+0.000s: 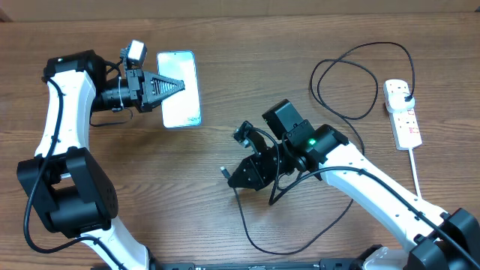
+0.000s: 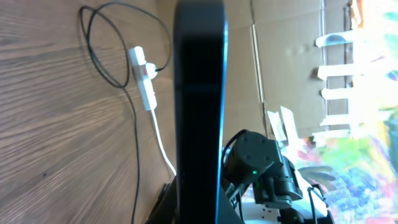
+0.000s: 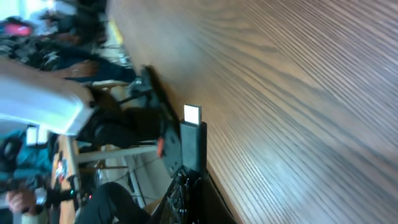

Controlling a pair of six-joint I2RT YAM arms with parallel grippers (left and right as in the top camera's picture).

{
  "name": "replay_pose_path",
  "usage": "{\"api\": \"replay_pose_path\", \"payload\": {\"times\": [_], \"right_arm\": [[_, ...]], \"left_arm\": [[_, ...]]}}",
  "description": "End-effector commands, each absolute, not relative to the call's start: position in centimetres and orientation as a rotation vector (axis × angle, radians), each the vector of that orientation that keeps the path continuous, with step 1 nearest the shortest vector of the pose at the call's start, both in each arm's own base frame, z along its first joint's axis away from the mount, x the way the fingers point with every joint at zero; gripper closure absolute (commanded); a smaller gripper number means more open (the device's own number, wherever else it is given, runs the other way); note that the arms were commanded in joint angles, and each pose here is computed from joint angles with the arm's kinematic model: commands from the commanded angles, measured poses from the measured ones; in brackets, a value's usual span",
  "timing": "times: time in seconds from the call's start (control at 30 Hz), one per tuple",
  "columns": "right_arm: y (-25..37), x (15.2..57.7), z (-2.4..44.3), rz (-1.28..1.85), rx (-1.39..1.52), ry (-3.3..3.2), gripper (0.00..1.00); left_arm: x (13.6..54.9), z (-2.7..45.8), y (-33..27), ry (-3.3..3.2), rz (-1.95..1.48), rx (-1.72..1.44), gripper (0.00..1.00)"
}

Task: Plug charger to phone and switch on socket
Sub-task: 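Raise the plug with the right gripper toward the phone's bottom port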

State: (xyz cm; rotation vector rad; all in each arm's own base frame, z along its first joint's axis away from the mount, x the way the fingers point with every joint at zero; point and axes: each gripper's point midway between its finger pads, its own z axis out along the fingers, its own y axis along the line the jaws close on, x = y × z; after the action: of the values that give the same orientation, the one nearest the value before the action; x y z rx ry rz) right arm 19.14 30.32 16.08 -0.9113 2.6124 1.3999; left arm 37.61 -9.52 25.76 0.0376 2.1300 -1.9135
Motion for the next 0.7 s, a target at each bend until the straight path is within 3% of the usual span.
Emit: {"api": "replay_pose_path", "payload": {"times": [0.0,0.33,0.67], "right_arm": [[31.4,18.6,17.6,1.547,-0.959,2.507,0.96],[34.1,19.2,19.3,1.587,-0.95,2.4,0.96],[32.8,17.6,17.9,1.58,-0.916,2.556,0.96]], "left_arm": [[37.6,28.4,-9.8,1.963,-1.907,0.154,0.96],[37.5,28.4,-9.8,1.998,-1.945,0.09,0.96],[37.4,28.0,-10.0,2.026,-1.937,0.097,0.96]]}}
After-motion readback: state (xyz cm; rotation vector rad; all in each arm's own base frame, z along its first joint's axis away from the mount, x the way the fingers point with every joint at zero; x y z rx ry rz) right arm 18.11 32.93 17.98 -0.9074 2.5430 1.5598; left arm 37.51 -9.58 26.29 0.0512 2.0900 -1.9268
